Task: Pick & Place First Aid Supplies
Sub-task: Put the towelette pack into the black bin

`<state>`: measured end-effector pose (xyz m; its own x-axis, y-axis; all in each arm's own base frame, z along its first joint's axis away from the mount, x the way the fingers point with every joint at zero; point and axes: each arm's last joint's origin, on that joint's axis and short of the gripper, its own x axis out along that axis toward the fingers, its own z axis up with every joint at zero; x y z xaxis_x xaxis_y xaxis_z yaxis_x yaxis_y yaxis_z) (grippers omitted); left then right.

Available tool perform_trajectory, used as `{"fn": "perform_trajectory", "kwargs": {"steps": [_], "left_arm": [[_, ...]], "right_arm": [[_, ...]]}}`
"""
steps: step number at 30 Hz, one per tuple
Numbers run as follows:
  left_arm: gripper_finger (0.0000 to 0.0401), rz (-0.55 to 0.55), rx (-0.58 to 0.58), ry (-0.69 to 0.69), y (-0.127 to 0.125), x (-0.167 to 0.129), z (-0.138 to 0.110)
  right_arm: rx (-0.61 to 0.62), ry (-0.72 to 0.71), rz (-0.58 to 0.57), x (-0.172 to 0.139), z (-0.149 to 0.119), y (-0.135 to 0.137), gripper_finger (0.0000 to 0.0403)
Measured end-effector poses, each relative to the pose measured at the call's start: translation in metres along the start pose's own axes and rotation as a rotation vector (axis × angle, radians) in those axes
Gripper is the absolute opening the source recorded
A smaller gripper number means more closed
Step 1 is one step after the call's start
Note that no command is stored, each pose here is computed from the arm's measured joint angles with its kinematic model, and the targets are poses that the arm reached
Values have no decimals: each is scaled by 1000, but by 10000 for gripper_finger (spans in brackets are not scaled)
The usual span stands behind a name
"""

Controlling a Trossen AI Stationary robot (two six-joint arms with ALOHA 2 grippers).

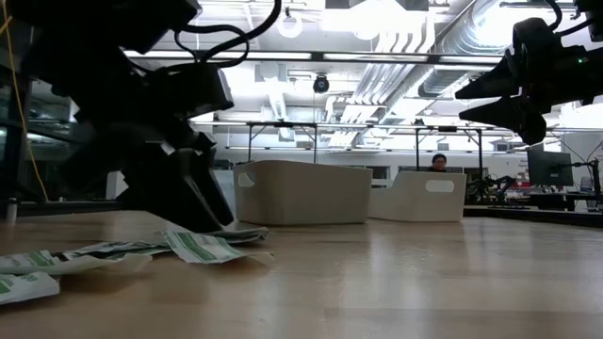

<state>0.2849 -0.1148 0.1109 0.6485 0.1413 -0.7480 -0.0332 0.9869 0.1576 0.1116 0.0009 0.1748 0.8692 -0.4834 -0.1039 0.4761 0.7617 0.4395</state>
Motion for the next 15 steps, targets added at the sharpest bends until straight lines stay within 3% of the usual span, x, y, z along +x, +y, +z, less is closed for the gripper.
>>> {"fn": "perform_trajectory", "kwargs": {"steps": [6, 15], "left_arm": [[196, -57, -14, 35, -5, 12, -7], [106, -125, -27, 53, -8, 16, -9]], "right_arm": [[0, 0, 0, 0, 0, 0, 211], [0, 0, 0, 0, 0, 0, 211]]}}
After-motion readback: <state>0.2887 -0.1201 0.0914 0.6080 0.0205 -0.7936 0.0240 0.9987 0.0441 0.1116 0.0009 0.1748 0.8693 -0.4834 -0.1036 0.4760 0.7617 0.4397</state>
